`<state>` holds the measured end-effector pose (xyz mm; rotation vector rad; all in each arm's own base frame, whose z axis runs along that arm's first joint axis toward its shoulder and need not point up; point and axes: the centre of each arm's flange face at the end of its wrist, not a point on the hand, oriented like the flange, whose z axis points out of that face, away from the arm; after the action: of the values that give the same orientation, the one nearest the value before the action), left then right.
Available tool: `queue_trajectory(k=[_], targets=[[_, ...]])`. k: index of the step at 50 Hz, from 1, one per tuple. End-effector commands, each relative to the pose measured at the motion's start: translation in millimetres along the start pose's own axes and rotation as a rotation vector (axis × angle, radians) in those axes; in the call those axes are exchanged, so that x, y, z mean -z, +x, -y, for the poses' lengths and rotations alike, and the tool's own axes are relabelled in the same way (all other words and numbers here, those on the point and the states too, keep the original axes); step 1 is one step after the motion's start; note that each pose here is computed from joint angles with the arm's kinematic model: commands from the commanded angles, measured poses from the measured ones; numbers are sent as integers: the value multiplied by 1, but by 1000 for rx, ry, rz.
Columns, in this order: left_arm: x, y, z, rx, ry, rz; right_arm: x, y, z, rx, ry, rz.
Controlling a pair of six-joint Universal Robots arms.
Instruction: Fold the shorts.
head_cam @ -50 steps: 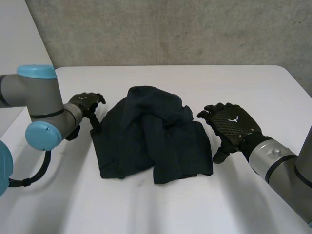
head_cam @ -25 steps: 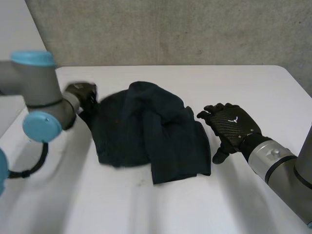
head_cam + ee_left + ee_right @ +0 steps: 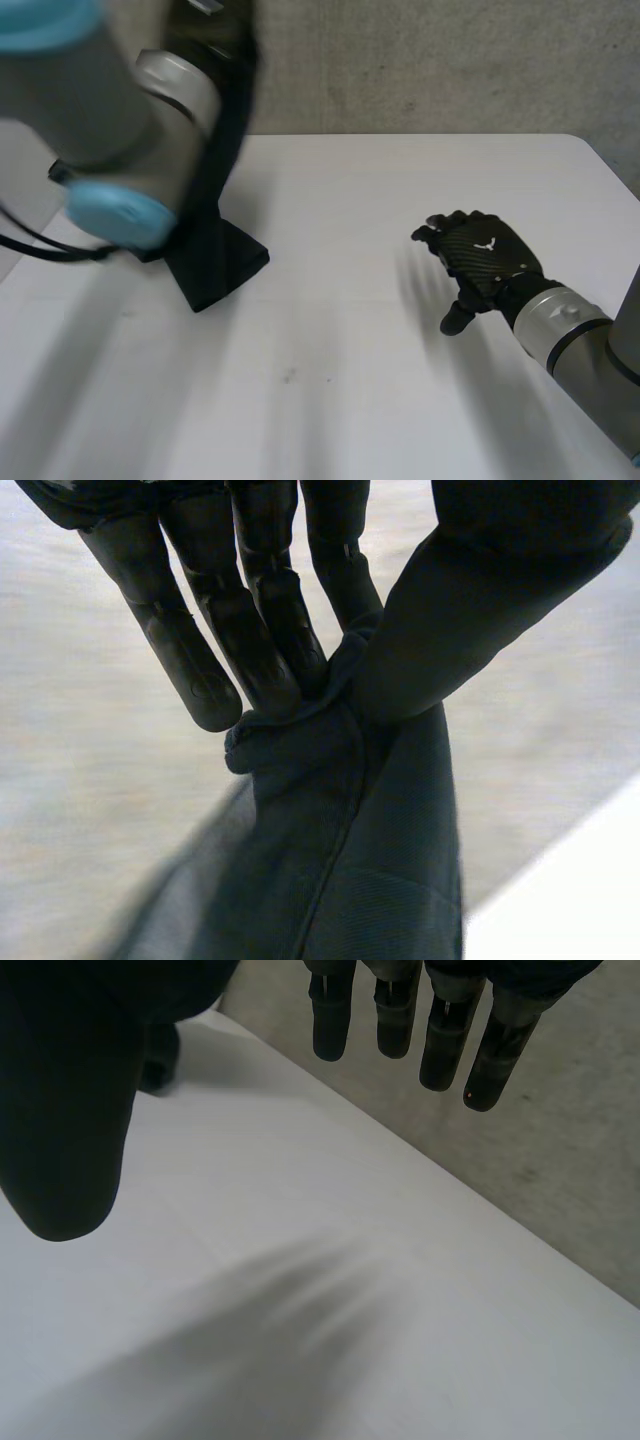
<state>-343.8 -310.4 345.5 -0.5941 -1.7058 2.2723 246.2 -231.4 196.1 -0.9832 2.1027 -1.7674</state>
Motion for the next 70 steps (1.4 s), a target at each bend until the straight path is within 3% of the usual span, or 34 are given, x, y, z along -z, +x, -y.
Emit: queue_trajectory(k=[1, 5, 10, 19, 25, 30, 38, 41, 50, 56, 60, 65, 70], targets=[[50, 120, -59, 17, -170, -335, -2, 28, -3, -17, -33, -163], [75, 149, -77, 1, -251, -415, -3, 42, -3, -17, -39, -248], [83, 150, -71, -13, -274, -422, -4, 50, -4, -21, -41, -281], [68, 75, -22, -29, -250, -214, -5, 44, -1, -14, -24, -219], [76, 33, -23, -47, -293, -130, -3, 27, 3, 0, 9, -82], [80, -7, -60, -102, -422, -47, 1, 13, 2, -17, 2, 31], [96, -29, -132, -253, -652, -55, -7, -16, -12, -23, -54, 99], [100, -35, -150, -263, -709, -51, -11, -25, -17, -15, -78, 98], [110, -28, -183, -259, -807, -85, -26, -15, -39, 16, -186, -49], [122, -17, -181, -253, -823, -115, -39, 1, -25, 111, -111, -149], [129, 3, -155, -184, -760, -134, -57, 34, -8, 223, -23, -250], [144, 29, -122, 15, -697, -140, -80, 62, -2, 326, 20, -318], [157, 59, -99, 134, -646, -193, -107, 77, 5, 380, 63, -348]])
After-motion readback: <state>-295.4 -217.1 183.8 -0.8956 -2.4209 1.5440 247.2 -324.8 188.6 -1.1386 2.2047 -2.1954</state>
